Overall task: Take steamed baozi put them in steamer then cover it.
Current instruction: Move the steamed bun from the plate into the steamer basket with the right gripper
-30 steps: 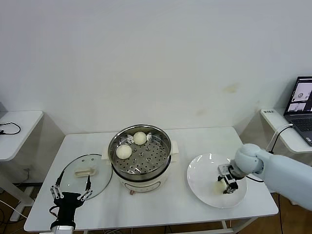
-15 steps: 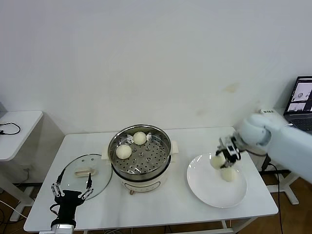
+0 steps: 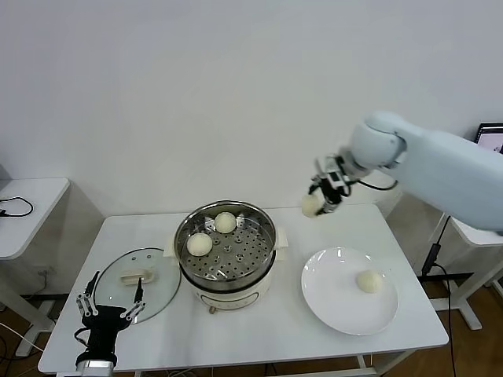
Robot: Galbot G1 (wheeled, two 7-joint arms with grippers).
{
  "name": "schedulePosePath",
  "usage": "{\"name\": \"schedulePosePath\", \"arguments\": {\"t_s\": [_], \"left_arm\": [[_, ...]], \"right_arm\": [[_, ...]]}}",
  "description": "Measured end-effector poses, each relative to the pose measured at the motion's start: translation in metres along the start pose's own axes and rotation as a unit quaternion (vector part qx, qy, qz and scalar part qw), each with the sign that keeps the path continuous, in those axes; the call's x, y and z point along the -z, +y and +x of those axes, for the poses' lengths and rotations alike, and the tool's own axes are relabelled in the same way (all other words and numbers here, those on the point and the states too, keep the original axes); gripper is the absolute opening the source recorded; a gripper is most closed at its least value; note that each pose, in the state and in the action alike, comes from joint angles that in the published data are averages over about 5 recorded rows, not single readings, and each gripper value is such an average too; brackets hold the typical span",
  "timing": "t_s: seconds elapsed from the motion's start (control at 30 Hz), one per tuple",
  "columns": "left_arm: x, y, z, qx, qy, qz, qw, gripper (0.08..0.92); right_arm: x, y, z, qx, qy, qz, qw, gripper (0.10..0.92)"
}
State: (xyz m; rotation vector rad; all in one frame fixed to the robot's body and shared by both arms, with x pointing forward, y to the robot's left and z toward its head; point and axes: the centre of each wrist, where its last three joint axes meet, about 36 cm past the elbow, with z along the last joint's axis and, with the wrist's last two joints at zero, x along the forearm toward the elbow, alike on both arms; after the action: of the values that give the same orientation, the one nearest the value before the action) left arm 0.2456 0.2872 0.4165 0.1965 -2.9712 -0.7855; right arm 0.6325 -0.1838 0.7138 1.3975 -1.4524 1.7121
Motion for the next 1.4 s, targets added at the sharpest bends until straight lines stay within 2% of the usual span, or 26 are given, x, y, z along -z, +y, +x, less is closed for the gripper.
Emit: {"name": "schedulePosePath", "arguments": {"t_s": [0.27,0.53,0.9,1.4], "left_arm": [[0.0,0.006,0.002,0.002,0.008,0.002,1.0,0.823],[0.0,0.01,0.004,0.012,0.014,0.006,1.0,0.823],[-0.002,0.011,0.007,0.02,0.018,0.01,1.0,0.823],[-0.006,0.008,0.007,0.022,0.019,0.014,0.999,0.823]], "right_arm": [[0.07,-0.019,-0.026,0.003,-0.041,0.067,0.997,0.577],[0.117,-0.014,-0.068,0.022,-0.076,0.152,0.985,0.577],[0.142,0.014,-0.118,0.038,-0.103,0.273,0.956,0.574],[0.169,0.029,-0.138,0.07,-0.127,0.372,0.917,0.588]]}}
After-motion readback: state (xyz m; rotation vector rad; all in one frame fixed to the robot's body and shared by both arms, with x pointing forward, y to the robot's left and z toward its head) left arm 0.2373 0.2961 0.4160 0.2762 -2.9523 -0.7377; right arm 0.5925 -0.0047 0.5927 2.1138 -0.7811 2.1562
